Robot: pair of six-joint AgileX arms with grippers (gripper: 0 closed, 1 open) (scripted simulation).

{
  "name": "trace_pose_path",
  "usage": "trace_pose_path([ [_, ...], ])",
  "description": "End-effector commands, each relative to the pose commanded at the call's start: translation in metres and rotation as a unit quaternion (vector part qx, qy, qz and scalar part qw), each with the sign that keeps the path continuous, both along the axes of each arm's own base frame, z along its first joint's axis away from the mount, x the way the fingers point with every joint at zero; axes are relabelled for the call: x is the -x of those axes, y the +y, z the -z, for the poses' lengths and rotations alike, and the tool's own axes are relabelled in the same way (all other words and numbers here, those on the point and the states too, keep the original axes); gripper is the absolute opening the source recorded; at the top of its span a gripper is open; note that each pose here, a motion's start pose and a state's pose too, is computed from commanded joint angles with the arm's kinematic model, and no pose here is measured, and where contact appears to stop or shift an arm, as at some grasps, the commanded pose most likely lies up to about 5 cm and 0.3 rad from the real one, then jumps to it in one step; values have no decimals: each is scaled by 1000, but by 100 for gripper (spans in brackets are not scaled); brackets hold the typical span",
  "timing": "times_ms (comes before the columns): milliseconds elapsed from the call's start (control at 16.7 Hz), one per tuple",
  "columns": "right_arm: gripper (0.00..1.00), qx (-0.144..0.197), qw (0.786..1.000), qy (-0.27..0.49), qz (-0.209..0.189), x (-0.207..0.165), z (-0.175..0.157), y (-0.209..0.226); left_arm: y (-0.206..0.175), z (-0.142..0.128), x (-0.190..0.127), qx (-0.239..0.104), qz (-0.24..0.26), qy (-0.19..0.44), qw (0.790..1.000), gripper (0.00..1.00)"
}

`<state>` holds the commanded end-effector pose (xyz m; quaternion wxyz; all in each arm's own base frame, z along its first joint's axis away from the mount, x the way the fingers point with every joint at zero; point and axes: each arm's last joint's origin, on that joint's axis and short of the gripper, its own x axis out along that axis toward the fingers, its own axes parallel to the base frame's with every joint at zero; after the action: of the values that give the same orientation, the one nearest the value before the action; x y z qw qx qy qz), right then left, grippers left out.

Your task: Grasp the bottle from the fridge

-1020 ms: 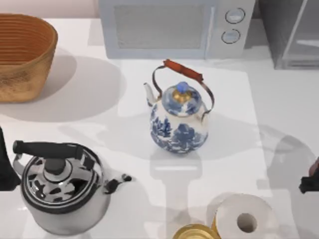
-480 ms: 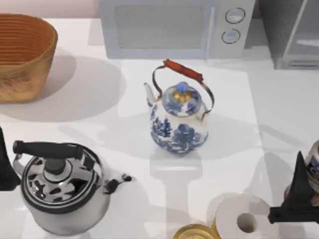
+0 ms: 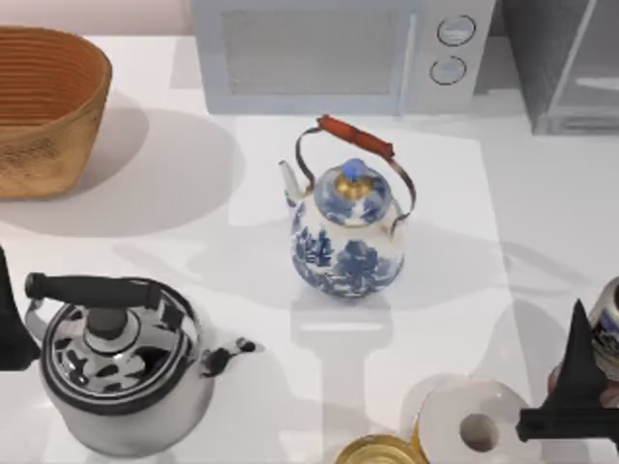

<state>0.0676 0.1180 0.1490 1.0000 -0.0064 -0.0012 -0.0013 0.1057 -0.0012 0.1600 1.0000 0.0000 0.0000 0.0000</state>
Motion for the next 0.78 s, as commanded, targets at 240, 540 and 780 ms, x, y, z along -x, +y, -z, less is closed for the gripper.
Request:
trace_pose_path([
  [240, 0, 9, 1000, 2, 5, -6, 6, 2, 0, 0, 0, 0, 0, 0, 1000, 100],
  [540, 0, 15, 1000, 4, 6, -24, 22, 6, 0, 0, 0, 0, 0, 0, 1000, 100],
  [780, 0, 3, 1000, 0, 1, -39, 34, 6, 0, 0, 0, 0, 0, 0, 1000, 100],
])
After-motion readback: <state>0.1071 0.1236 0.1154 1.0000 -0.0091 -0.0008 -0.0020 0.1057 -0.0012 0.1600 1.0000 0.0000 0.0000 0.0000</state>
